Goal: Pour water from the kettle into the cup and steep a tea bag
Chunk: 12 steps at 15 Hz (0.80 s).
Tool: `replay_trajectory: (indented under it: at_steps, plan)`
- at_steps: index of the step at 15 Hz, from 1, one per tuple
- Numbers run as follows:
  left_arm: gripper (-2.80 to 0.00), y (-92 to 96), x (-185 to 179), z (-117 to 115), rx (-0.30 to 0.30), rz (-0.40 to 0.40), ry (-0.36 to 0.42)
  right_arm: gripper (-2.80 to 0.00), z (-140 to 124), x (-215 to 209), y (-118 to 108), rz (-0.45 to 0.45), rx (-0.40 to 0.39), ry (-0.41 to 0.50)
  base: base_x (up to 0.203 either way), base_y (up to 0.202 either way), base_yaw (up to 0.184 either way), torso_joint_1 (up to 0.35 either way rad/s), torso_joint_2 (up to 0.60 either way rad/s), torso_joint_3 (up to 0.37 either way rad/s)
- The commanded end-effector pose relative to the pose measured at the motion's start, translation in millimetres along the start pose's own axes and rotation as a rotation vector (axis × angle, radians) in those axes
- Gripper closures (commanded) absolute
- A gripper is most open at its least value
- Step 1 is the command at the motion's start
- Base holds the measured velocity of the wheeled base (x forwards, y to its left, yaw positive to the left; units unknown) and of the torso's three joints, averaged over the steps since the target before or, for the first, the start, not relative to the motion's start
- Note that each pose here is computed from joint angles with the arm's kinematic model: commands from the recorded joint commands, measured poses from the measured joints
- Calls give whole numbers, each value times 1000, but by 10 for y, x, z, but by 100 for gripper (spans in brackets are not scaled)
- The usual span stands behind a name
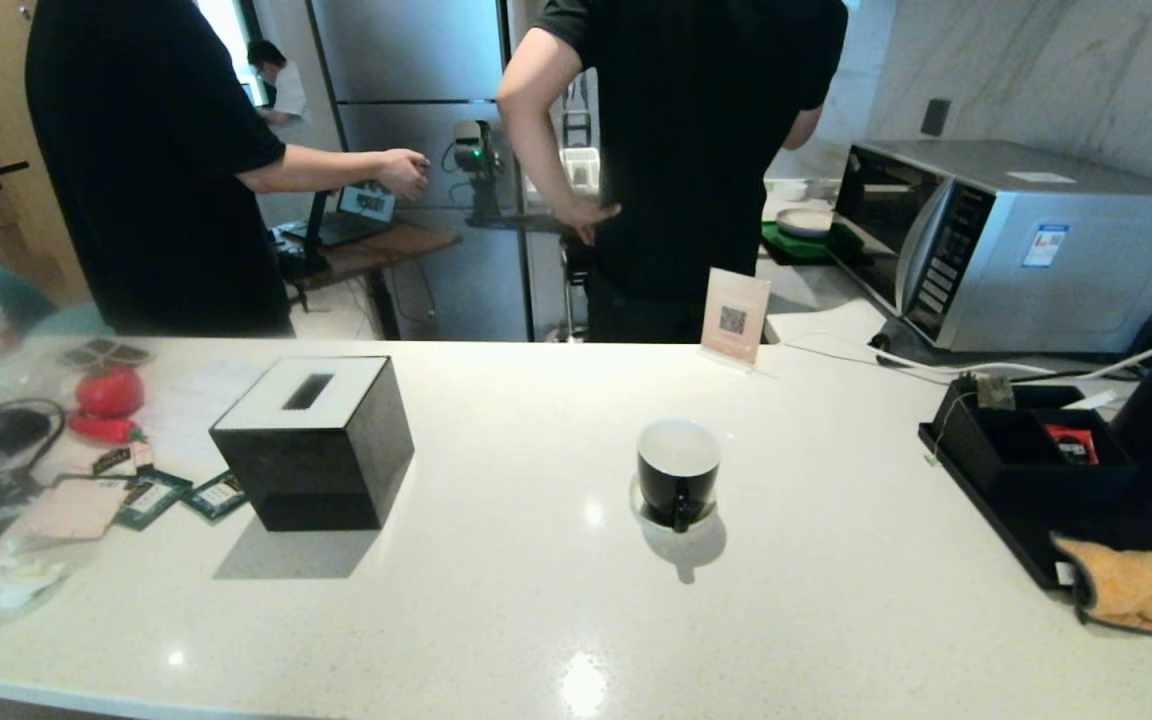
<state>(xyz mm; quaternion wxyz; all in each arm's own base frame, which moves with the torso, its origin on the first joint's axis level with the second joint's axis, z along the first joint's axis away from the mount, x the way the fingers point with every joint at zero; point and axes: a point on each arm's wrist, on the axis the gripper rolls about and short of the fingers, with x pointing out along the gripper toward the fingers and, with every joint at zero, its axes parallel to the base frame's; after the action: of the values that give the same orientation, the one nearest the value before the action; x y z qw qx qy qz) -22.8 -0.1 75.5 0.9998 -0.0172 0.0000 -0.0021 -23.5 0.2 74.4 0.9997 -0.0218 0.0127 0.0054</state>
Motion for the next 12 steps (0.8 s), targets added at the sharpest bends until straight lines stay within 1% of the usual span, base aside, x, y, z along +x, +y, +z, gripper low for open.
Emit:
replay_trajectory:
  at_steps: [1,12]
  plan:
    - [0,0,1,1,-1,0,0,0,0,1,0,1,1,1,0,0,0,0,0,0]
    - [0,0,1,0,-5,0,2,0,1,0,0,0,1,-1,0,0,0,0,0,0]
